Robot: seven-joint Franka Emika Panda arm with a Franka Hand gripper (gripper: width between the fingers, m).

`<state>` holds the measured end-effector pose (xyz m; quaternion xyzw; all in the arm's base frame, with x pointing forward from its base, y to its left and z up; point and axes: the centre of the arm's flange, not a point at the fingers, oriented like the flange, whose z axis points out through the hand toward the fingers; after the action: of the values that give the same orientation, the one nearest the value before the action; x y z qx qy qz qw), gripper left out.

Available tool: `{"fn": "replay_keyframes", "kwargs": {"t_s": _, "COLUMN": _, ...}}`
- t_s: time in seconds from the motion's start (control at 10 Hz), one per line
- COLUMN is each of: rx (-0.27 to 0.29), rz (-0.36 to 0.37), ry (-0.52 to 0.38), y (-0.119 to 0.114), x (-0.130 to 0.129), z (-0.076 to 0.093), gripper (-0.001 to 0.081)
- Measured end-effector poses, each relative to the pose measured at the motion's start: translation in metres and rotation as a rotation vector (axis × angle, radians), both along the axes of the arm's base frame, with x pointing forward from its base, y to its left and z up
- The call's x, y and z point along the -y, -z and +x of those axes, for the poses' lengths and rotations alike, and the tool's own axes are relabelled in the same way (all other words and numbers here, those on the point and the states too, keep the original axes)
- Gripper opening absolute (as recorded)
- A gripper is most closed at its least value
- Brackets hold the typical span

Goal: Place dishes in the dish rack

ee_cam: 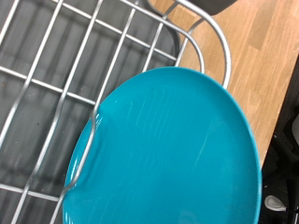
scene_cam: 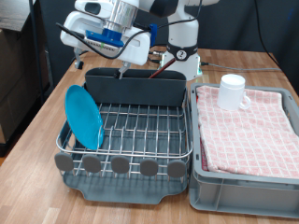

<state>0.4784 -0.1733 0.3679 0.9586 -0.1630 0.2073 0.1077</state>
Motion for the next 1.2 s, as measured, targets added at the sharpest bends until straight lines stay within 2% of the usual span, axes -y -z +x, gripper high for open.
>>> {"fn": "replay_keyframes", "kwargs": {"t_s": 0.3, "rx": -0.017, "rz": -0.002, "ry": -0.019, "y": -0.022, "x": -0.003, "z": -0.005, "gripper": 0.0803}}
{"fn": "replay_keyframes", "kwargs": {"t_s": 0.4, "rx": -0.019, "rz": -0.001, "ry": -0.016, "y": -0.021, "x": -0.003, "z": -0.004, "gripper": 0.0803}}
{"fn": "replay_keyframes", "kwargs": {"t_s": 0.5, "rx": -0.041, "rz": 0.032, "ry": 0.004, "y": -0.018, "x": -0.001, "z": -0.005, "gripper": 0.0803}}
{"fn": "replay_keyframes", "kwargs": {"t_s": 0.7, "rx": -0.146, "rz": 0.099, "ry": 0.06, "y": -0.022, "x": -0.005, "z": -0.005, "gripper": 0.0803}}
{"fn": "replay_keyframes", "kwargs": {"t_s": 0.9, "rx": -0.21, "rz": 0.148, "ry": 0.064, "y": -0.034, "x": -0.026, "z": -0.001, "gripper": 0.0803}}
{"fn": "replay_keyframes", "kwargs": {"t_s": 1.0, "rx": -0.221, "rz": 0.167, "ry": 0.052, "y": -0.041, "x": -0.043, "z": 0.0, "gripper": 0.0803}}
{"fn": "replay_keyframes", "kwargs": {"t_s": 1.2, "rx": -0.207, "rz": 0.189, "ry": 0.032, "y": -0.051, "x": -0.079, "z": 0.004, "gripper": 0.0803}}
